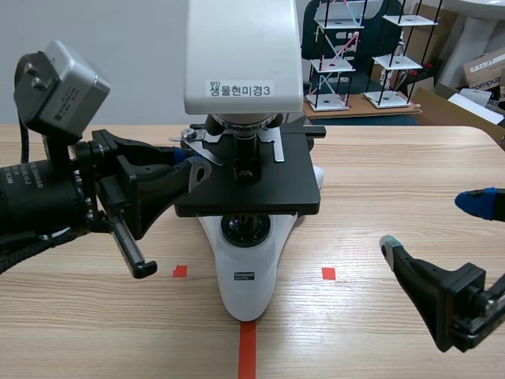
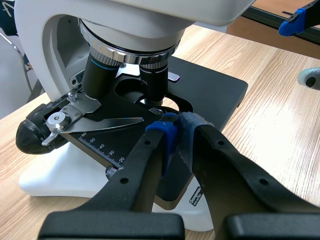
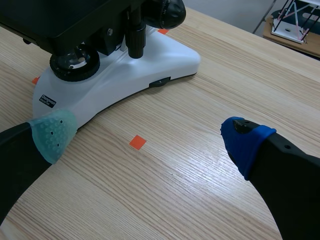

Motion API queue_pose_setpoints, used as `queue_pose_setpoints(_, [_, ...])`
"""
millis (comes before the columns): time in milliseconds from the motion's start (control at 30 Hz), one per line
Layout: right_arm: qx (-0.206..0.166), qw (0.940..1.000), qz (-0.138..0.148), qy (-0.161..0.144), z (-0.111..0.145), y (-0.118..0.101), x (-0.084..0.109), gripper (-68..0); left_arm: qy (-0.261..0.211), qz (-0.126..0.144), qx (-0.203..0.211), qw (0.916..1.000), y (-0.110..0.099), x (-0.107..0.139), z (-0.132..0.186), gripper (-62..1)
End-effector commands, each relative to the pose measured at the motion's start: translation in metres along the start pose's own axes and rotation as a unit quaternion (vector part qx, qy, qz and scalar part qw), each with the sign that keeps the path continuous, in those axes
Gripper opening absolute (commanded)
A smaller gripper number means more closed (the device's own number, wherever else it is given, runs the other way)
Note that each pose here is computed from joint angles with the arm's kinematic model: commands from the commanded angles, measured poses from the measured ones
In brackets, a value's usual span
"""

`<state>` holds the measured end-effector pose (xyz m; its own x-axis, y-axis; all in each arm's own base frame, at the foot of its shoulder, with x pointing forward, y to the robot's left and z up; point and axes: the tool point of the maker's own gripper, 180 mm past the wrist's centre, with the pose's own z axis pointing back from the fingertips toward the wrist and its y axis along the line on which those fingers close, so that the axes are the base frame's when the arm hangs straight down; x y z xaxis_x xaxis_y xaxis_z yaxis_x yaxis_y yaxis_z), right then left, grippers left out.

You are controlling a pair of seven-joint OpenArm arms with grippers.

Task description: Return to the home posture

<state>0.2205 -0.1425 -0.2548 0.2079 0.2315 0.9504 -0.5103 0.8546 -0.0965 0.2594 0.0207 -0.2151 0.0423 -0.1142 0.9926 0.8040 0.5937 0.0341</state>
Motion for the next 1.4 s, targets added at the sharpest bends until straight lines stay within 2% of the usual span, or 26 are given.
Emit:
queue_pose_setpoints(0, [-0.001, 0.9999, 0.004, -0.016, -0.001, -0.002, 0.01, -3.3, -0.015, 0.006, -0.002, 0.9999, -0.002, 0.007, -0.001, -58.0])
queue_pose_setpoints(600, [-0.001, 0.9999, 0.004, -0.016, -0.001, -0.002, 0.01, -3.3, -0.016, 0.006, -0.002, 0.9998, -0.002, 0.008, -0.001, -57.9])
queue_pose_setpoints(667, [-0.001, 0.9999, 0.004, -0.016, -0.001, -0.002, 0.01, -3.3, -0.016, 0.006, -0.002, 0.9998, -0.002, 0.008, -0.001, -56.1])
queue_pose_setpoints(733, [-0.001, 0.9999, 0.004, -0.016, -0.001, -0.002, 0.01, -3.3, -0.015, 0.007, -0.002, 0.9999, -0.003, 0.007, -0.001, -50.4])
queue_pose_setpoints(933, [-0.001, 0.9999, 0.004, -0.016, -0.001, -0.002, 0.01, -3.3, -0.012, 0.011, 0.027, 0.9995, 0.005, 0.001, 0.007, -24.3])
queue_pose_setpoints(1033, [-0.001, 0.9999, 0.004, -0.016, -0.001, -0.001, 0.01, -3.3, -0.02, 0.013, 0.046, 0.9987, 0.011, -0.001, 0.017, -13.7])
queue_pose_setpoints(1200, [0.0, 0.9998, 0.0, -0.017, -0.001, 0.0, 0.01, -3.3, -0.023, -0.007, 0.078, 0.9967, 0.02, -0.006, 0.041, -2.3])
queue_pose_setpoints(1267, [0.001, 0.9998, 0.0, -0.018, -0.001, 0.0, 0.01, -3.3, -0.021, -0.007, 0.092, 0.9955, 0.023, -0.009, 0.052, 1.3])
queue_pose_setpoints(1367, [0.001, 0.9998, 0.0, -0.018, -0.001, 0.0, 0.01, -3.3, -0.019, -0.004, 0.111, 0.9937, 0.027, -0.013, 0.067, 1.4])
